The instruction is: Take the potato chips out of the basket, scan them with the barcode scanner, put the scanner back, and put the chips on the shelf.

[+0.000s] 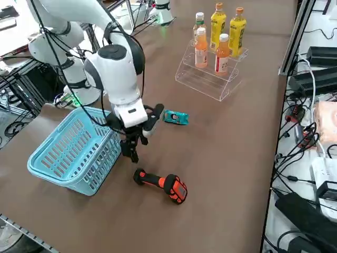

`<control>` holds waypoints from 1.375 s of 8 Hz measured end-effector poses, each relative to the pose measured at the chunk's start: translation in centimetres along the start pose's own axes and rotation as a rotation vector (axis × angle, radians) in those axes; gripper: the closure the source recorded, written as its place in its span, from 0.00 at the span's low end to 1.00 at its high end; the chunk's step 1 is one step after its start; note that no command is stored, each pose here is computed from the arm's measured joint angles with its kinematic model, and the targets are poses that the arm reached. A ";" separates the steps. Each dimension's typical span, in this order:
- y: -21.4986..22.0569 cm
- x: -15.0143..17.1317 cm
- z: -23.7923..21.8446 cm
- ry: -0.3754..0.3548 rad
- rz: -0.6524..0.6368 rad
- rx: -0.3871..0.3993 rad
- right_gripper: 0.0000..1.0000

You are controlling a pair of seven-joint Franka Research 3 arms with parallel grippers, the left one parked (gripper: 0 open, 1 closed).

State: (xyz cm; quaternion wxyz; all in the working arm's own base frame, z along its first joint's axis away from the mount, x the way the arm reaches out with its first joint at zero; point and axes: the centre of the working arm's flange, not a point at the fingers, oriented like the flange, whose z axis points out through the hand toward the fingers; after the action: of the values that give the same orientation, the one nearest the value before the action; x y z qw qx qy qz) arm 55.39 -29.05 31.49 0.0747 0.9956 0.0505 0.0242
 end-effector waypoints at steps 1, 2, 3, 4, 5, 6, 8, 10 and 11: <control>1.3 0.6 0.6 0.017 -0.001 0.014 0.00; 2.3 1.1 1.4 0.030 -0.001 0.030 0.00; 3.2 1.6 2.6 0.037 -0.006 0.045 0.00; 4.1 1.9 4.0 0.042 -0.008 0.064 0.00; 4.8 2.1 5.3 0.047 -0.006 0.085 0.00; 5.2 2.0 6.3 0.047 0.000 0.102 0.00; 5.3 1.8 7.7 0.034 0.001 0.117 0.00; 5.1 1.7 8.4 0.027 -0.003 0.124 0.00; 5.2 1.6 8.7 0.022 -0.002 0.126 0.00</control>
State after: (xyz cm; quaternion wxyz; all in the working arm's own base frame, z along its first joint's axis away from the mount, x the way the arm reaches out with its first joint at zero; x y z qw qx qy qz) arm 57.98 -35.25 23.70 0.0113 0.9980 0.0536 0.0320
